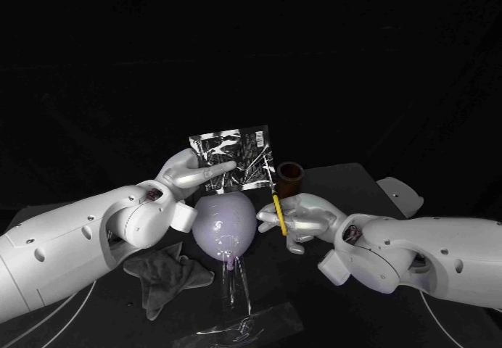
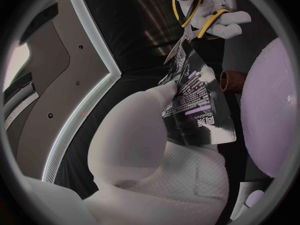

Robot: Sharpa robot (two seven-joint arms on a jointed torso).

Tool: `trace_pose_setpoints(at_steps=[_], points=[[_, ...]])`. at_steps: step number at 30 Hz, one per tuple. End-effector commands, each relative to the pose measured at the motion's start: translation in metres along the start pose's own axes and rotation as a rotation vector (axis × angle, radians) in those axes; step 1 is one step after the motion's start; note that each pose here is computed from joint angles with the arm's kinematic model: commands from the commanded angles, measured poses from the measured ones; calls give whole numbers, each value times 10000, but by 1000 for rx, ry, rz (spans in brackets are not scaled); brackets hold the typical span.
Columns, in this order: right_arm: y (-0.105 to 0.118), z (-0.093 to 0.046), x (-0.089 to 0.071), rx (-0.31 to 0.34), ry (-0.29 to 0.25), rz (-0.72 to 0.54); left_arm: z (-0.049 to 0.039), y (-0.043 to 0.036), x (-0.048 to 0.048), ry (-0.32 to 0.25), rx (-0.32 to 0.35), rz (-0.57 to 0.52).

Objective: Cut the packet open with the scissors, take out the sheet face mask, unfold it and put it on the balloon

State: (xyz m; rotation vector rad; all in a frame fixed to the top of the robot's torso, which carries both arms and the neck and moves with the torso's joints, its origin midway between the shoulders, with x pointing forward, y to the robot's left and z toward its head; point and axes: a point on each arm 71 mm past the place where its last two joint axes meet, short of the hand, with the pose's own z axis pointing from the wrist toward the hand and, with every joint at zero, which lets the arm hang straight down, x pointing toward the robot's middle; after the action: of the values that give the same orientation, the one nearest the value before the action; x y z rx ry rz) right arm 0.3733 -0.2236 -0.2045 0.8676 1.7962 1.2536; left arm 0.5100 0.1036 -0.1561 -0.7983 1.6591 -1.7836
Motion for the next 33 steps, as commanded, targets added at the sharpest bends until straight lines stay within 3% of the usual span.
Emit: trace_pose_setpoints(at_steps=[1,33], points=[[26,3,-5,-17,8,5,0,-33,35,37,35,12],[94,89,-32,-50,-44,31,-14,-60,65,47,66,10]])
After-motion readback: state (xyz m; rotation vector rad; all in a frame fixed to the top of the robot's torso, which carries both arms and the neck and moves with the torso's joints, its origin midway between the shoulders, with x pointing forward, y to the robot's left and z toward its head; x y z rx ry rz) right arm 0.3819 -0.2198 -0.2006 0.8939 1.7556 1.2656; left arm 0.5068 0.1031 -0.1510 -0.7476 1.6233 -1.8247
